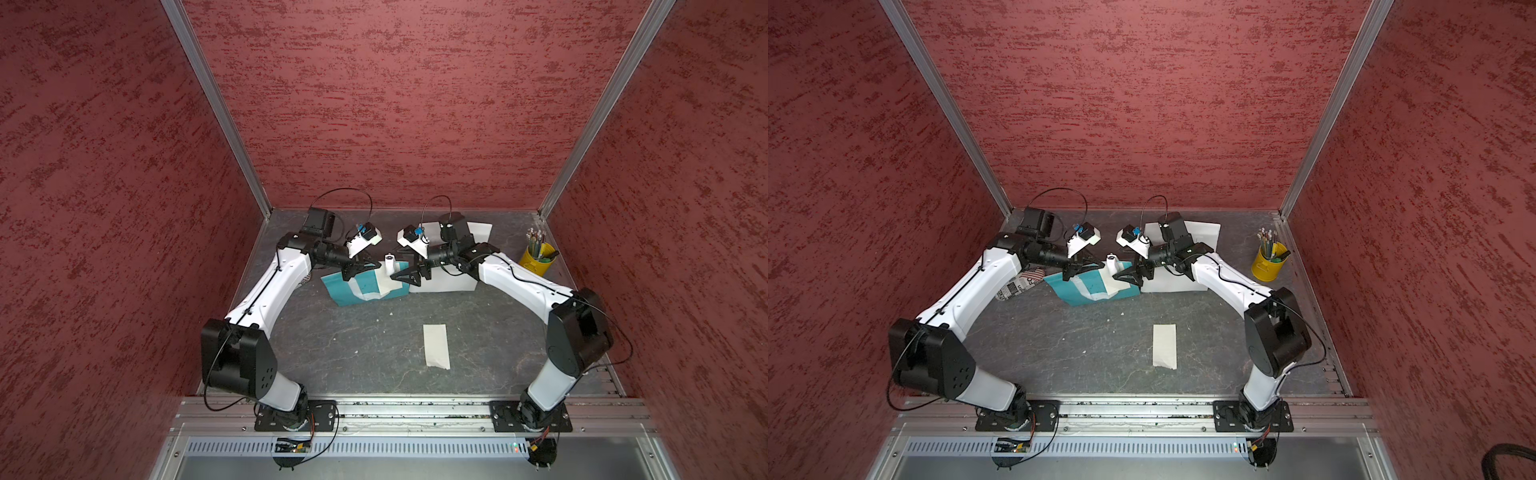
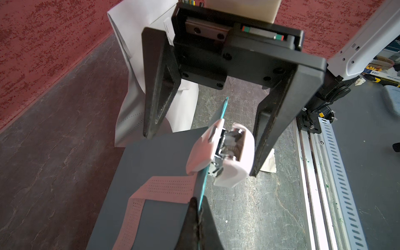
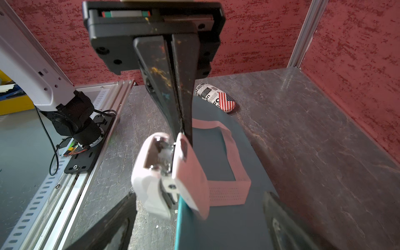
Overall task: Staple the receipts to the bags
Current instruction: Staple the receipt to the takeout bag.
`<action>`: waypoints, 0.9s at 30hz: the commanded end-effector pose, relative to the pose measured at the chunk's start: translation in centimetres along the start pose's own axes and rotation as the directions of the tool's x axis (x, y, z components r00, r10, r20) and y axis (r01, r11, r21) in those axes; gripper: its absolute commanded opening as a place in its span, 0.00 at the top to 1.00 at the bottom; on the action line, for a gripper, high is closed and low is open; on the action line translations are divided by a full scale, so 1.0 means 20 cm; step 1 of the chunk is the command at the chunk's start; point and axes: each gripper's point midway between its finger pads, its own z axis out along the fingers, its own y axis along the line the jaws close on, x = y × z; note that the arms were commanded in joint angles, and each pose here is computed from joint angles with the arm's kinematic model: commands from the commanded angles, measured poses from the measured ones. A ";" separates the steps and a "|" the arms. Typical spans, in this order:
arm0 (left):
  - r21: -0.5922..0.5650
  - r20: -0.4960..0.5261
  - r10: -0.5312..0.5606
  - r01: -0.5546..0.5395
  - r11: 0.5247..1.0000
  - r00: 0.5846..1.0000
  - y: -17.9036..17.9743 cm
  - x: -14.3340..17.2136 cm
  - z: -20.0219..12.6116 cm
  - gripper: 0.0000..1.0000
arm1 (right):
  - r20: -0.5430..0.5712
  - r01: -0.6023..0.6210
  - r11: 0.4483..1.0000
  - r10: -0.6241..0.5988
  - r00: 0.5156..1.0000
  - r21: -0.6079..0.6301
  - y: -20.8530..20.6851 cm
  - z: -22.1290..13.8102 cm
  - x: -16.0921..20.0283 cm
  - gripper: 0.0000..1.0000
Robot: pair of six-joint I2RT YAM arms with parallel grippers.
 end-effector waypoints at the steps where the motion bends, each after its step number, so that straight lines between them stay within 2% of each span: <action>1: 0.005 0.017 0.021 -0.021 1.000 1.000 0.01 -0.04 0.00 1.00 | 0.068 0.035 0.999 -0.036 0.997 0.017 0.01 -0.01 -0.11 0.07; 7: 0.002 0.017 0.017 -0.017 1.000 1.000 0.01 -0.04 0.00 1.00 | 0.073 0.038 0.999 -0.040 0.997 0.030 0.01 0.01 -0.11 0.10; 13: 0.004 0.019 0.013 -0.013 1.000 1.000 0.02 -0.04 0.00 1.00 | 0.065 0.027 1.000 -0.028 0.998 0.006 0.04 0.04 -0.08 0.18; 19: 0.007 0.021 0.013 -0.013 1.000 1.000 0.02 -0.05 0.01 1.00 | 0.042 0.026 1.000 -0.026 0.999 -0.002 0.04 0.04 -0.05 0.36; 22: 0.010 0.020 0.008 -0.009 1.000 1.000 0.02 -0.04 0.01 1.00 | 0.047 0.024 1.000 -0.023 0.999 -0.011 0.05 0.05 -0.05 0.55; 27: 0.009 0.022 0.009 -0.009 1.000 1.000 0.01 -0.04 0.01 1.00 | 0.038 0.025 0.999 -0.024 0.999 -0.030 0.05 0.06 -0.03 0.98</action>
